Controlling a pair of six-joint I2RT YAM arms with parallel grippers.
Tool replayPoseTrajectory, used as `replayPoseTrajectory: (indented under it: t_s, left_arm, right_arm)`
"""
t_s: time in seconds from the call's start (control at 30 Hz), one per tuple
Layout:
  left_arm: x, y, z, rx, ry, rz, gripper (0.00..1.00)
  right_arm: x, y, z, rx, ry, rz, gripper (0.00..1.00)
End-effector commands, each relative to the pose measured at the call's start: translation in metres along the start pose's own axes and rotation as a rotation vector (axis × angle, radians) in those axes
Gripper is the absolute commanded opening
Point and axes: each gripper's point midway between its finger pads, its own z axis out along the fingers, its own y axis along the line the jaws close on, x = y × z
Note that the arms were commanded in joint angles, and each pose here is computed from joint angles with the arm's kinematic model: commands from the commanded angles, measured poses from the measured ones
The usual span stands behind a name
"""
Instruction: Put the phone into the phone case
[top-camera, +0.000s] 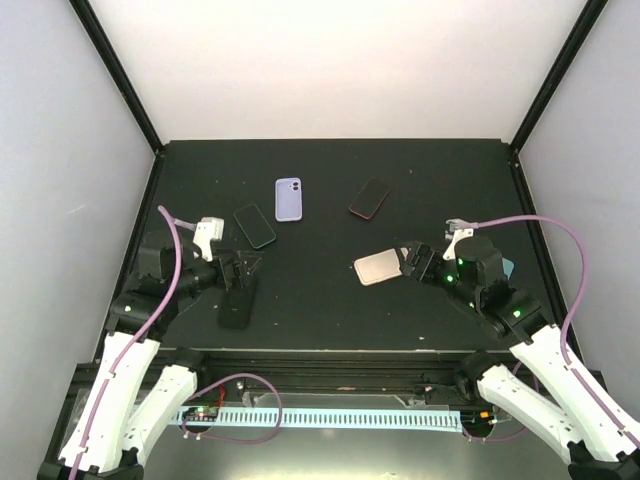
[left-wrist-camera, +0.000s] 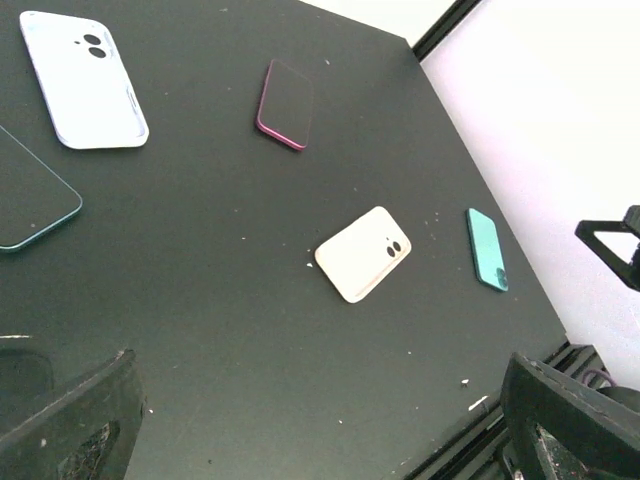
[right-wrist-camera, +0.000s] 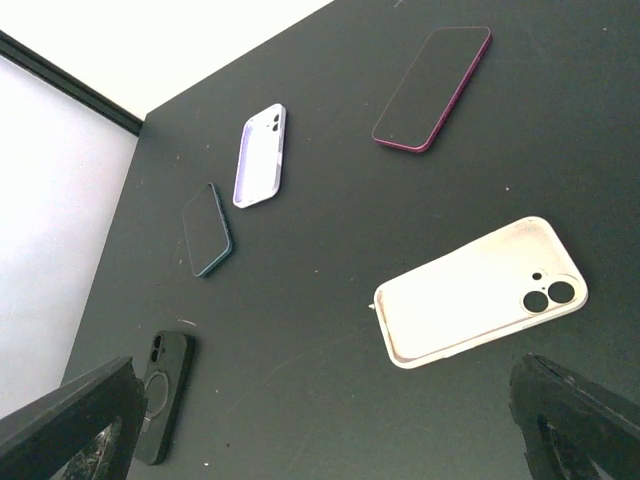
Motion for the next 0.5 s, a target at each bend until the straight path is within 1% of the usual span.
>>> replayPoseTrajectory:
  t_s: [0.0, 0.1, 0.2, 0.33, 0.4, 0.47]
  left_arm:
    - [-0.001, 0.016, 0.004, -0.075, 0.001, -0.035, 0.99]
    - [0.001, 0.034, 0.01, -0.158, 0.027, -0.068, 0.99]
    - [0.006, 0.06, 0.015, -0.278, 0.056, -0.119, 0.99]
    - [0.015, 0.102, 0.028, -0.45, 0.098, -0.161, 0.99]
    - [0.022, 0.124, 0.036, -0.539, 0.143, -0.175, 0.99]
    - [0.033, 0.14, 0.046, -0.583, 0.212, -0.177, 0.99]
  right_arm:
    - [-0.012, 0.003, -0.001, -0.003, -0.051, 0.005, 1.0]
    - [-0.014, 0.006, -0.001, -0.01, -0.047, 0.0, 1.0]
    - [-0.014, 0.007, -0.001, -0.015, -0.048, -0.002, 1.0]
    - [-0.015, 0.01, -0.002, -0.03, -0.055, -0.008, 1.0]
    - [-0.016, 0.014, -0.004, -0.051, -0.054, -0.008, 1.0]
    - [-0.015, 0.019, -0.006, -0.078, -0.049, -0.021, 1.0]
